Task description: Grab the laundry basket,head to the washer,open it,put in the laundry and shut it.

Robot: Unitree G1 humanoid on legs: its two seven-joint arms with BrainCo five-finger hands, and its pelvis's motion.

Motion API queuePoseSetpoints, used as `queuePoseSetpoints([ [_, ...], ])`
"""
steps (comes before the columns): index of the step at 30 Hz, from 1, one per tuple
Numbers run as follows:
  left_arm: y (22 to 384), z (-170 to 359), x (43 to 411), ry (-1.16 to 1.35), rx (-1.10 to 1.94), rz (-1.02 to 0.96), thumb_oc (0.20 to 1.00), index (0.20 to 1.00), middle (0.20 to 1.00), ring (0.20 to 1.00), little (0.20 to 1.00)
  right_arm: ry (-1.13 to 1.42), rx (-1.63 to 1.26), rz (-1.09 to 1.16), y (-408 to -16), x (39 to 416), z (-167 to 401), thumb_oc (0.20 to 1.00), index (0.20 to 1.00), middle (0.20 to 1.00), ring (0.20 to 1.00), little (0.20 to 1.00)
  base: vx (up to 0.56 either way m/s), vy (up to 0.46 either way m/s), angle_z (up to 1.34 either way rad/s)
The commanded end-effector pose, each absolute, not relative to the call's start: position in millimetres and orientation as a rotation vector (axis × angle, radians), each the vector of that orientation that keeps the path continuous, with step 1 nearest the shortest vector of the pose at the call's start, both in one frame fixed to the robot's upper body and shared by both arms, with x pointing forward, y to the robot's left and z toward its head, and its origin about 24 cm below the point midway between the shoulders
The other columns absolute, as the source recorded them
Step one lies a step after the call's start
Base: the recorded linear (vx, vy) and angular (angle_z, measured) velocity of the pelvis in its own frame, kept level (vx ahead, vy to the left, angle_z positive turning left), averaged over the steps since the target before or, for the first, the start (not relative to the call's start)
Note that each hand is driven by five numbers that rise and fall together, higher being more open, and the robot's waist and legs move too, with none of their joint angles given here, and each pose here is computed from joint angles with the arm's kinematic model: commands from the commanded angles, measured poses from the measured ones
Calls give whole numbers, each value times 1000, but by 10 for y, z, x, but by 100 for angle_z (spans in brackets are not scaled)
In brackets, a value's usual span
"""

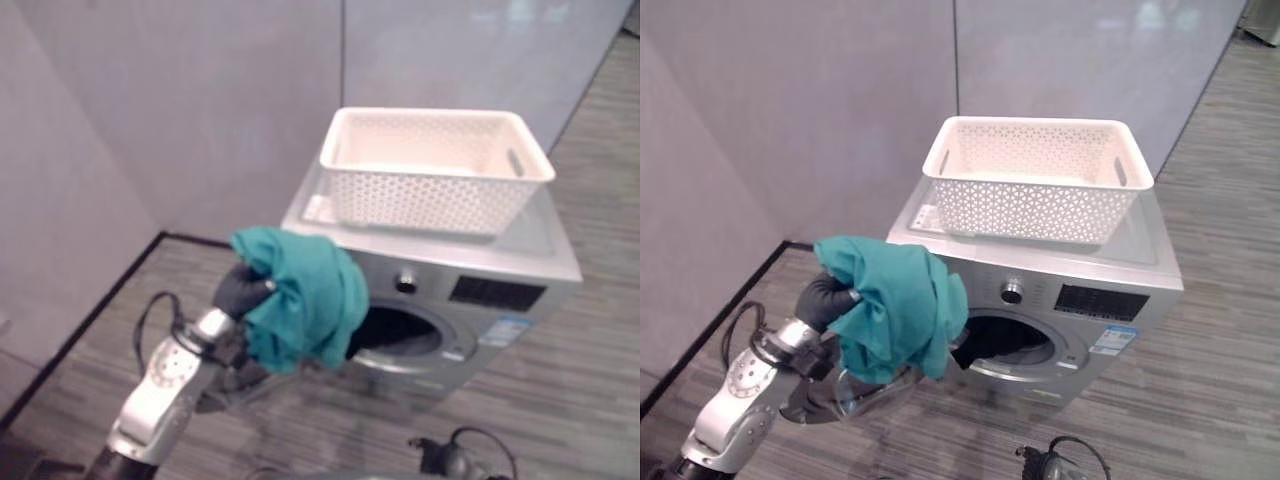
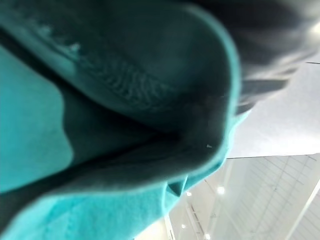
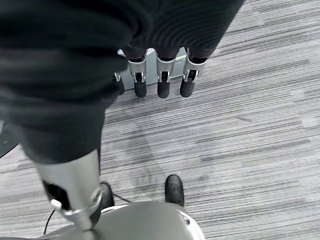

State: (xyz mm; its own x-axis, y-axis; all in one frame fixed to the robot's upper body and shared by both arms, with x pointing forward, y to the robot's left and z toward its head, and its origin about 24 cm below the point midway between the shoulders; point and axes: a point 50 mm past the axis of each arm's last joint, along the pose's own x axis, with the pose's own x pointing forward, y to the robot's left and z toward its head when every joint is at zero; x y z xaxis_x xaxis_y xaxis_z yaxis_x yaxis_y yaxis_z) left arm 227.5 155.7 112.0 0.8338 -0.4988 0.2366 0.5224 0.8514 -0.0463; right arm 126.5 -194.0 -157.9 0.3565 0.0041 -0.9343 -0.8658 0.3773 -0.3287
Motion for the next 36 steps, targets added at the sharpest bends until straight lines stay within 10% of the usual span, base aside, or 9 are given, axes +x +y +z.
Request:
queuePoseSetpoints([
  [1,1458,1392,2291,-389,-181,-592,200,200,200,200,200,1116,-1040,764,-1991,1084,-1632,1000,1000,1000,1000,1000,-69,178,-12],
  [16,1117,1564,2494,-445,-251,-704,200,200,200,200,200,1064,-1062,731,-2017,1368,-1542,1000,1000,1000,1000,1000,-157,128,-14],
  [36,262,660,2456,79,-444,-845,200,200,200,200,200,932,-1005,588,-1901,1696,-1426,1000,1000,1000,1000,1000,-159,-192,5],
])
